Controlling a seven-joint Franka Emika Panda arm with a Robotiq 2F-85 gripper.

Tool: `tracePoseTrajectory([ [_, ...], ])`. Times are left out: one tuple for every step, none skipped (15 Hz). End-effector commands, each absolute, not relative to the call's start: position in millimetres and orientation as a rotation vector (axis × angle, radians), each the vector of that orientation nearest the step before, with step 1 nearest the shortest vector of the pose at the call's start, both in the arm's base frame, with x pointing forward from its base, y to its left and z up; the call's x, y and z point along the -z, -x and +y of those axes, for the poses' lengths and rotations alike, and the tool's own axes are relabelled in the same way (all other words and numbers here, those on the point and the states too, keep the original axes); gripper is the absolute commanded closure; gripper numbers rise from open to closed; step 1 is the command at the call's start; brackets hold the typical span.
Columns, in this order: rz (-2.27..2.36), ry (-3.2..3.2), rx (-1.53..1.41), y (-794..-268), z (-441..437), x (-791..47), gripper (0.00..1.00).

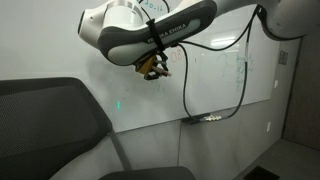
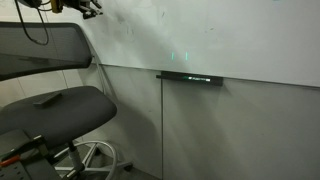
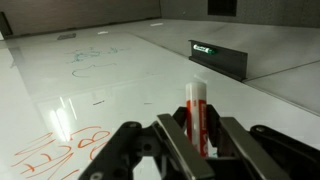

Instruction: Use the marker to write on the white board

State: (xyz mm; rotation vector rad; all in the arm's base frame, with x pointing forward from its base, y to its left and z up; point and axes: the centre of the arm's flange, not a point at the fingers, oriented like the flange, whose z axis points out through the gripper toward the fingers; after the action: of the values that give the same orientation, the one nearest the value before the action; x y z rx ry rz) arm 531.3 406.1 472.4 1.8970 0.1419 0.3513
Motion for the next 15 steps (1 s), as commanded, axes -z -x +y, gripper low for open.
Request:
tracePoseTrajectory([
  [0.147,-1.837,-0.393,-549,399,-485,0.94],
  [0.147,-1.832,-0.402,-555,394,-488,0.94],
  [0.147,-1.827,-0.411,-560,389,-490,0.94],
  [0.147,-1.825,-0.416,-566,383,-493,0.94],
  [0.157,-1.827,-0.427,-571,378,-496,0.94],
  [0.163,-1.825,-0.435,-578,374,-498,0.94],
  [0.171,-1.827,-0.436,-584,370,-499,0.94],
  [0.178,-1.826,-0.436,-590,366,-500,0.94],
  [0.184,-1.826,-0.435,-595,362,-501,0.94],
  [0.19,-1.827,-0.434,-599,358,-502,0.94],
  [0.202,-1.829,-0.435,-603,354,-502,0.94],
  [0.214,-1.835,-0.433,-607,350,-502,0.94],
  [0.225,-1.838,-0.43,-611,347,-501,0.94],
  [0.239,-1.843,-0.428,-615,345,-500,0.94],
  [0.258,-1.848,-0.424,-619,344,-500,0.94],
])
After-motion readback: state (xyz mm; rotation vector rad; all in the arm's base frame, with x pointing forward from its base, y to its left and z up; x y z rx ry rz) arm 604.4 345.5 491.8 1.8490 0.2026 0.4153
